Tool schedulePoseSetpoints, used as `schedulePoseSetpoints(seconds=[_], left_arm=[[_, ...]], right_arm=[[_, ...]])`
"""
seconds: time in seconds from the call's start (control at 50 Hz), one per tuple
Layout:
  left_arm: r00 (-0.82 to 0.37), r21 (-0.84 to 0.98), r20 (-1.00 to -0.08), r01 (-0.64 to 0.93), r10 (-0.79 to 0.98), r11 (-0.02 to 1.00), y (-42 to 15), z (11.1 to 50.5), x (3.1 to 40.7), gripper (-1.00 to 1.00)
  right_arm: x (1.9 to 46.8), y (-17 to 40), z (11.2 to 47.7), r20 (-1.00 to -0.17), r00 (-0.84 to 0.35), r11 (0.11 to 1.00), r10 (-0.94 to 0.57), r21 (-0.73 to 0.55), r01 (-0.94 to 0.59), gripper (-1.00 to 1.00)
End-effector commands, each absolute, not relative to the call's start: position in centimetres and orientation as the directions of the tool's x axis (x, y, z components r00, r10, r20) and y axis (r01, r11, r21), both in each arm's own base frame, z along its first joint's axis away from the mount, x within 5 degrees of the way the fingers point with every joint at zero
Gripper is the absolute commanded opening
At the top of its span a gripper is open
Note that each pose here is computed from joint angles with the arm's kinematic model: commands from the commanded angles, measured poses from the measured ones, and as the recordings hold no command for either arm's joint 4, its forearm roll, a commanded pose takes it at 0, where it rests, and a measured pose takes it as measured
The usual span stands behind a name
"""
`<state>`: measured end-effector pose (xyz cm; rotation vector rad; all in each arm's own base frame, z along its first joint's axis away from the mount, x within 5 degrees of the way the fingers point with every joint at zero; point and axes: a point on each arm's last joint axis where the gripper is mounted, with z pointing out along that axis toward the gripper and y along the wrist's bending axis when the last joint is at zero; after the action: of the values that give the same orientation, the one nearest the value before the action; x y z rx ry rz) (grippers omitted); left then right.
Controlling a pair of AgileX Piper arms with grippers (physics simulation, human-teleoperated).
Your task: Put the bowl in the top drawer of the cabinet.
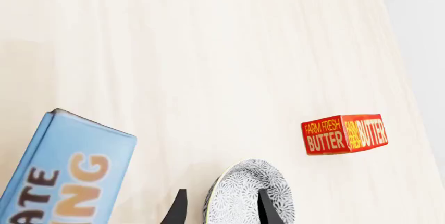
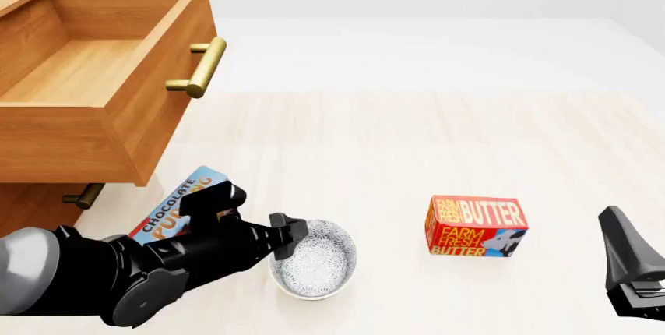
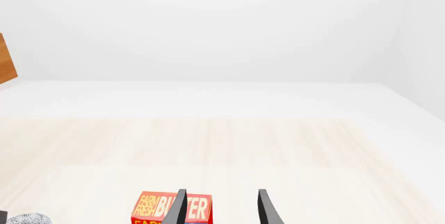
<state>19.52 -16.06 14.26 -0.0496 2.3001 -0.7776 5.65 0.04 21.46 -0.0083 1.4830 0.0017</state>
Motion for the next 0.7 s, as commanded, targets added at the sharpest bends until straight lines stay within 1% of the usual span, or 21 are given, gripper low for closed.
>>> schedulePoseSetpoints(seconds=[0.02,0.56,0.68,0.7], left_arm=[[-0.772,-0.547,-0.59,0.166,-0.237,0.82,-16.6,13.1,19.6,1.0],[-0.8,-0.543,-0.561,0.161,-0.214,0.824,-17.5,11.4,19.3,1.0],[-0.787,-0.527,-0.583,0.178,-0.202,0.831,-17.3,11.8,19.7,1.0],[-0.778,-0.536,-0.592,0.186,-0.209,0.823,-17.2,12.3,19.6,-1.0]], right_arm=[[5.6,0.0,21.5,-0.996,0.088,1.0,-0.004,-0.005,-0.006,1.0],[5.6,0.0,21.5,-0.996,0.088,1.0,-0.004,-0.005,-0.006,1.0],[5.6,0.0,21.5,-0.996,0.088,1.0,-0.004,-0.005,-0.006,1.0],[5.6,0.0,21.5,-0.996,0.088,1.0,-0.004,-0.005,-0.007,1.0]])
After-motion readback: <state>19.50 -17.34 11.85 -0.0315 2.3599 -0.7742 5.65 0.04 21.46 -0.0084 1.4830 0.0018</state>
